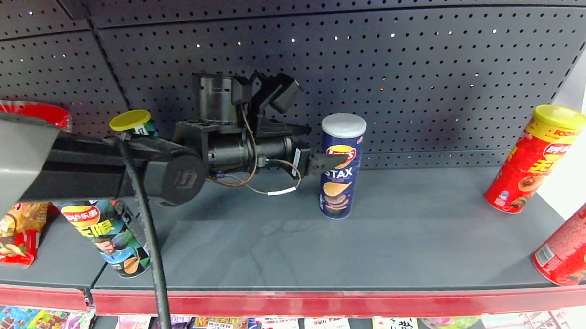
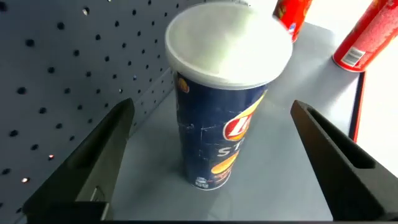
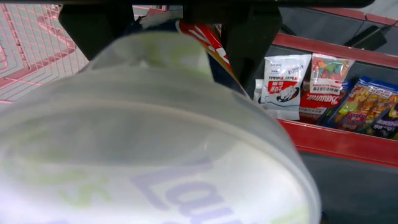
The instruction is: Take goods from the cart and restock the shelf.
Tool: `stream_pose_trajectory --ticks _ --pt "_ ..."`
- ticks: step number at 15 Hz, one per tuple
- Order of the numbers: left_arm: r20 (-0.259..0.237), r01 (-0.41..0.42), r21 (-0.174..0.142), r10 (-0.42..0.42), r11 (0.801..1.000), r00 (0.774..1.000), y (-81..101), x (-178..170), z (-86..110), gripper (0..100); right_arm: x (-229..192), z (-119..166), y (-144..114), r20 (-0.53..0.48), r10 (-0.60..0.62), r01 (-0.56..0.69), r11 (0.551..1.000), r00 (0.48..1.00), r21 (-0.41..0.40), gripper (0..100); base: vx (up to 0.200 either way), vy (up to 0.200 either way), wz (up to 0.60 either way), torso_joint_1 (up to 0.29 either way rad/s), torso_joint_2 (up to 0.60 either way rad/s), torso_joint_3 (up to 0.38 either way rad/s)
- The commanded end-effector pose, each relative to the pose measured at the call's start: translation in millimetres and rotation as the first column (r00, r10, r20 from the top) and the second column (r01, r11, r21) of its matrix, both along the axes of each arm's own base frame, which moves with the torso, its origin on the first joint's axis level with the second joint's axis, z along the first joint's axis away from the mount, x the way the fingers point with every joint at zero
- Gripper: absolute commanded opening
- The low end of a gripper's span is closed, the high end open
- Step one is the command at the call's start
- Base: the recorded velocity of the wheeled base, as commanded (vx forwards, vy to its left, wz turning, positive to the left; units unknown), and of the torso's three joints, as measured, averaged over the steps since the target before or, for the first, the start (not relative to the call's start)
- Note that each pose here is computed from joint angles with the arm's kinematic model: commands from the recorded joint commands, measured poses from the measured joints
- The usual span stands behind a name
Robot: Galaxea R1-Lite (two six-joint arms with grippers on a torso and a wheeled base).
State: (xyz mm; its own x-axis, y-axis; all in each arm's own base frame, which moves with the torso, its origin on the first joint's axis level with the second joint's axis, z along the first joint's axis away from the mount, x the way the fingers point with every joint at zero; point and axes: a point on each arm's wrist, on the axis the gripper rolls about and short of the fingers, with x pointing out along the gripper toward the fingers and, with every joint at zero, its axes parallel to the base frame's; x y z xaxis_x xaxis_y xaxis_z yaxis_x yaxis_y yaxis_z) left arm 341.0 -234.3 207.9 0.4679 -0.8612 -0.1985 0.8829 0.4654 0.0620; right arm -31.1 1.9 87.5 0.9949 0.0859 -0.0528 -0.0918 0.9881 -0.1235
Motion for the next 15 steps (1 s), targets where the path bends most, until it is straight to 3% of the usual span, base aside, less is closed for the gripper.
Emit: stream_pose_trajectory --ticks 1,8,12,15 --pt "-0.012 0.008 0.005 -0.008 1.0 1.0 -3.2 4.5 -6.7 100 -0.2 0.3 0.1 0.001 -0.002 0.002 1.0 1.0 0.0 0 0.0 0.0 0.0 0.0 0.0 0.0" --pt "-0.02 0.047 -0.001 -0.047 0.999 0.999 -9.4 13.7 -13.8 100 0.6 0.6 0.3 -0.008 -0.008 0.008 1.0 1.0 -0.002 0 0.0 0.0 0.0 0.0 0.0 0.0" --pt "0.018 0.056 -0.025 -0.056 0.998 0.998 -21.7 31.2 -12.5 100 0.9 0.7 0.3 -0.011 -0.011 0.011 1.0 1.0 -0.002 0 0.0 0.0 0.0 0.0 0.0 0.0" --pt "0.013 0.061 -0.022 -0.061 0.998 0.998 -25.1 32.5 -14.9 100 1.3 0.8 0.3 -0.016 -0.011 0.011 1.0 1.0 -0.002 0 0.0 0.0 0.0 0.0 0.0 0.0"
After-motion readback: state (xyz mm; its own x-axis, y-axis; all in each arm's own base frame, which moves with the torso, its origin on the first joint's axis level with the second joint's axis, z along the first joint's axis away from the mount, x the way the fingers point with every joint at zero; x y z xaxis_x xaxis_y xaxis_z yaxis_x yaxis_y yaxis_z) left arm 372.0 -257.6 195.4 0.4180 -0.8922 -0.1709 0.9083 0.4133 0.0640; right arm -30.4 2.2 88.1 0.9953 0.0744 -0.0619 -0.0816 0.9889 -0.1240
